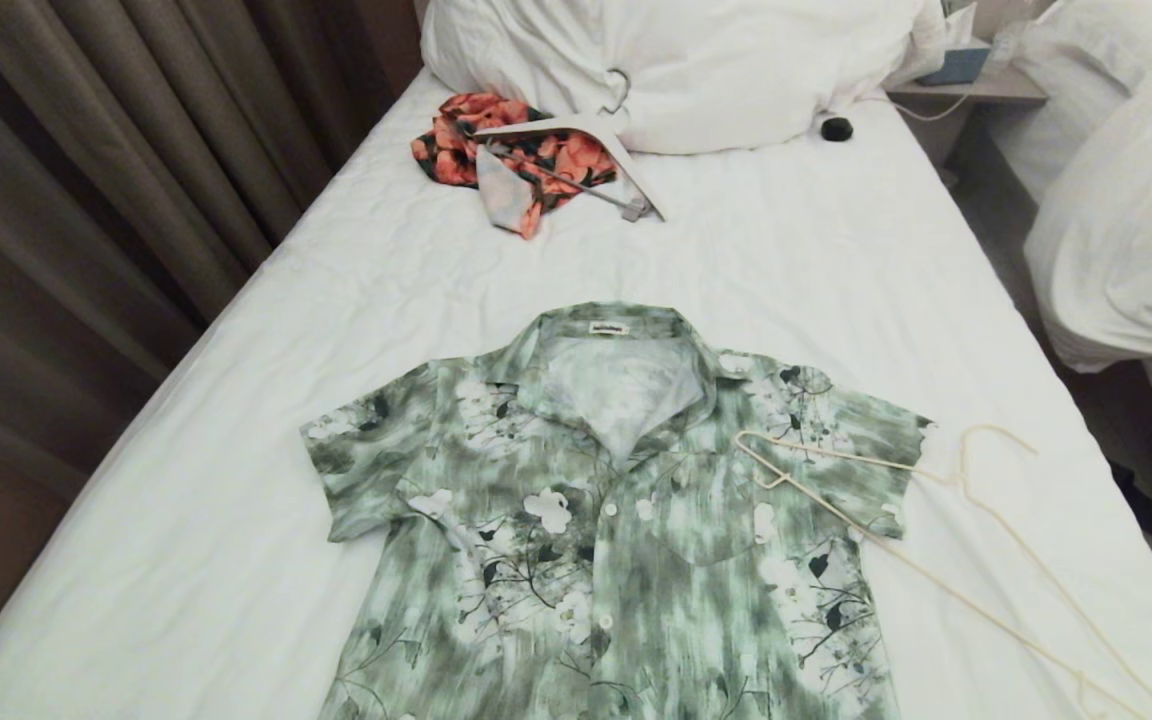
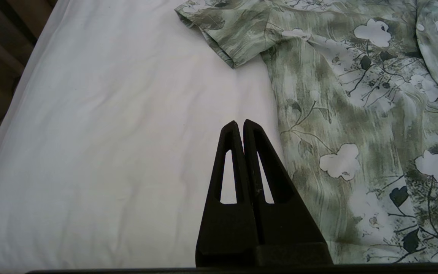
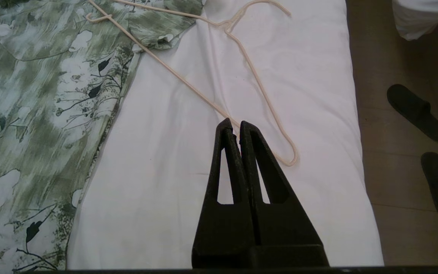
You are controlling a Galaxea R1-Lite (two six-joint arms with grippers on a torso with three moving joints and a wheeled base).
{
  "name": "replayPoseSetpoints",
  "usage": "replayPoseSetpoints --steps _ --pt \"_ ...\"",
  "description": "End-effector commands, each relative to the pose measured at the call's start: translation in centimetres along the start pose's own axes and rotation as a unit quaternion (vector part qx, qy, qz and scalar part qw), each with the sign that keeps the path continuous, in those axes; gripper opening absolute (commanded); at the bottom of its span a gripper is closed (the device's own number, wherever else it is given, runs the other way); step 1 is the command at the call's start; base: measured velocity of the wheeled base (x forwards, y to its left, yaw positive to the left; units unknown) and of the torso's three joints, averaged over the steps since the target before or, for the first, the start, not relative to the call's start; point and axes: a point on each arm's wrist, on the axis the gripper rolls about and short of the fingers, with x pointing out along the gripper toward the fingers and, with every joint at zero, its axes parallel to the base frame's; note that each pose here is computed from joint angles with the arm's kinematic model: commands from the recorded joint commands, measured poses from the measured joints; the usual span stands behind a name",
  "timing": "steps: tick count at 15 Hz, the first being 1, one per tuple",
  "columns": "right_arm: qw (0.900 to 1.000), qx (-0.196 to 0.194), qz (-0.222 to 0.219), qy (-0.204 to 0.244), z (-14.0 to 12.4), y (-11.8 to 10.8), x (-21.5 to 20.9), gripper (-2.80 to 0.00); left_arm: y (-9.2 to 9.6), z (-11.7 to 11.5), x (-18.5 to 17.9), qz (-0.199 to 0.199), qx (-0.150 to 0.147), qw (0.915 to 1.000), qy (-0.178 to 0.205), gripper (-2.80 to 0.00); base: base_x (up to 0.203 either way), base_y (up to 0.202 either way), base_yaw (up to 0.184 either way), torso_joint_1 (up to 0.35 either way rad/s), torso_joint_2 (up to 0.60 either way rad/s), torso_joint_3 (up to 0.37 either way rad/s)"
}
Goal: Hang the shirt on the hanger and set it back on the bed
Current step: Lift the shirt and hanger
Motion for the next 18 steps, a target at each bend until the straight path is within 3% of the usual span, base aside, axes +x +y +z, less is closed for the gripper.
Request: replayPoseSetpoints --steps 1,5,7,9,11,14,16,18 --pt "1.0 0.0 0.0 0.0 0.0 0.0 0.0 -2.8 0.0 0.0 0.0 0.0 0.0 1.0 0.0 -2.8 0.0 0.0 0.0 0.0 0.0 0.0" --pt "1.0 0.0 0.0 0.0 0.0 0.0 0.0 -2.8 0.0 0.0 0.0 0.0 0.0 1.0 0.0 -2.8 0.0 0.0 0.0 0.0 0.0 0.0" --pt "1.0 -0.018 0.001 -0.003 0.1 0.0 0.0 -2.8 0.0 0.0 0.0 0.0 0.0 1.0 0.0 -2.8 0.0 0.0 0.0 0.0 0.0 0.0" --pt "0.999 -0.036 0.017 -0.033 1.7 0.0 -0.5 -2.8 0.0 0.0 0.0 0.0 0.0 1.0 0.0 -2.8 0.0 0.0 0.0 0.0 0.0 0.0" --pt "0.995 -0.04 0.06 -0.065 4.5 0.2 -1.2 -2.8 0.0 0.0 0.0 0.0 0.0 1.0 0.0 -2.8 0.0 0.0 0.0 0.0 0.0 0.0" --pt "0.996 -0.02 0.081 -0.009 6.9 0.1 0.5 -2.8 0.0 0.0 0.0 0.0 0.0 1.0 0.0 -2.8 0.0 0.0 0.0 0.0 0.0 0.0" --pt "0.994 0.036 0.084 0.065 8.8 0.0 3.3 -2.8 0.0 0.0 0.0 0.0 0.0 1.0 0.0 -2.8 0.0 0.0 0.0 0.0 0.0 0.0" --pt "0.98 0.103 0.068 0.157 10.2 -0.3 7.6 -2.8 0.0 0.0 0.0 0.0 0.0 1.0 0.0 -2.8 0.0 0.0 0.0 0.0 0.0 0.0"
